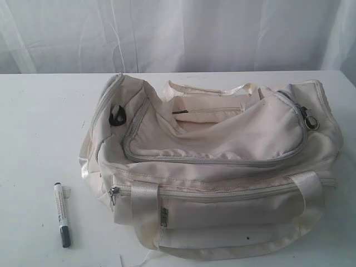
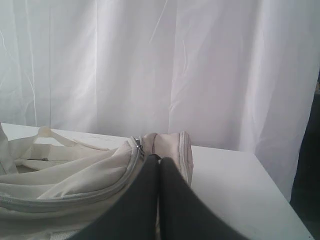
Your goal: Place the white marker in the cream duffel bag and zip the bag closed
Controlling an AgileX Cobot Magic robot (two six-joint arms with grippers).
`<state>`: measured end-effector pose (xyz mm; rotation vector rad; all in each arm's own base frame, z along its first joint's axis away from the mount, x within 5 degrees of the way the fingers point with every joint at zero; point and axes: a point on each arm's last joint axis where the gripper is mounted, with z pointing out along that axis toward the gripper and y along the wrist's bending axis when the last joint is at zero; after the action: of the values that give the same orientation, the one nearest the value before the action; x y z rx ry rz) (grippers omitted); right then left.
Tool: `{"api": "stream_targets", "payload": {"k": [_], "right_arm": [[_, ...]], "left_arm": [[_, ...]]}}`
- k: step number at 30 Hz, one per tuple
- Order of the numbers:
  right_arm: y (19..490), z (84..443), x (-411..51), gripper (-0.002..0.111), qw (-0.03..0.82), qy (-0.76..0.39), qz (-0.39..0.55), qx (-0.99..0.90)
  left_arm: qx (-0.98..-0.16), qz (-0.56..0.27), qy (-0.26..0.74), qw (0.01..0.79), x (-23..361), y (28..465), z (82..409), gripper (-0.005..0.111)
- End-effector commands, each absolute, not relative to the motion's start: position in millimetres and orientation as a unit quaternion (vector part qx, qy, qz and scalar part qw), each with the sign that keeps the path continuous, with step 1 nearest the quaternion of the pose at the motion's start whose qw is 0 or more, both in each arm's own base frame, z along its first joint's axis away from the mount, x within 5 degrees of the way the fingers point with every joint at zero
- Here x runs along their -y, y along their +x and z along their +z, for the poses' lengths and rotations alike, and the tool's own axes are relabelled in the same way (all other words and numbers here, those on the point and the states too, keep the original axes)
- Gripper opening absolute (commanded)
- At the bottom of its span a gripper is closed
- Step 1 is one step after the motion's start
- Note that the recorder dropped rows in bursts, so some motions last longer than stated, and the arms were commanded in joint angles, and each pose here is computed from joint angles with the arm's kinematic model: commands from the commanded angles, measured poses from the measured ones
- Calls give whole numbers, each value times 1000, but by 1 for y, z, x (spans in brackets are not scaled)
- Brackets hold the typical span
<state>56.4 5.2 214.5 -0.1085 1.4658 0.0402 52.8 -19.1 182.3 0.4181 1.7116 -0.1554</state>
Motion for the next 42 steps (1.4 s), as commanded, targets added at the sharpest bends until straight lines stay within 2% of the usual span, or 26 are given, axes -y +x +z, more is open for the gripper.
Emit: {"api": "stream_targets", "payload": {"k": [1, 10, 12, 15, 20, 22, 28, 34, 36, 38, 42], "right_arm": [[56, 215, -5, 0, 743, -49, 16, -667], [56, 215, -5, 0, 743, -49, 16, -667], [56, 215, -5, 0, 743, -49, 16, -667], [56, 215, -5, 0, 743, -49, 16, -667], [56, 215, -5, 0, 743, -49, 16, -667], [56, 215, -5, 0, 743, -49, 16, -667], [56, 215, -5, 0, 743, -49, 16, -667], [56, 215, -5, 0, 743, -49, 16, -667], [56, 215, -5, 0, 743, -49, 16, -667], [56, 215, -5, 0, 743, -49, 16, -667], [56, 215, -5, 0, 743, -49, 16, -667]], "left_arm": [[-747, -71, 181, 635, 19, 53, 182, 36], [-746, -71, 181, 637, 19, 53, 182, 36], [-727, -77, 172, 660, 20, 53, 188, 36], [-695, -127, 119, 698, 20, 54, 199, 36], [-584, -297, -20, 755, 18, 50, 227, 36], [-537, -315, -24, 782, 16, 46, 237, 36], [-467, -327, -19, 821, 14, 39, 250, 36], [-417, -376, -24, 827, 13, 33, 258, 36], [-428, -371, -17, 824, 15, 34, 256, 35], [-458, -367, -20, 809, 16, 37, 251, 30], [-481, -377, -21, 791, 19, 39, 247, 4]]}}
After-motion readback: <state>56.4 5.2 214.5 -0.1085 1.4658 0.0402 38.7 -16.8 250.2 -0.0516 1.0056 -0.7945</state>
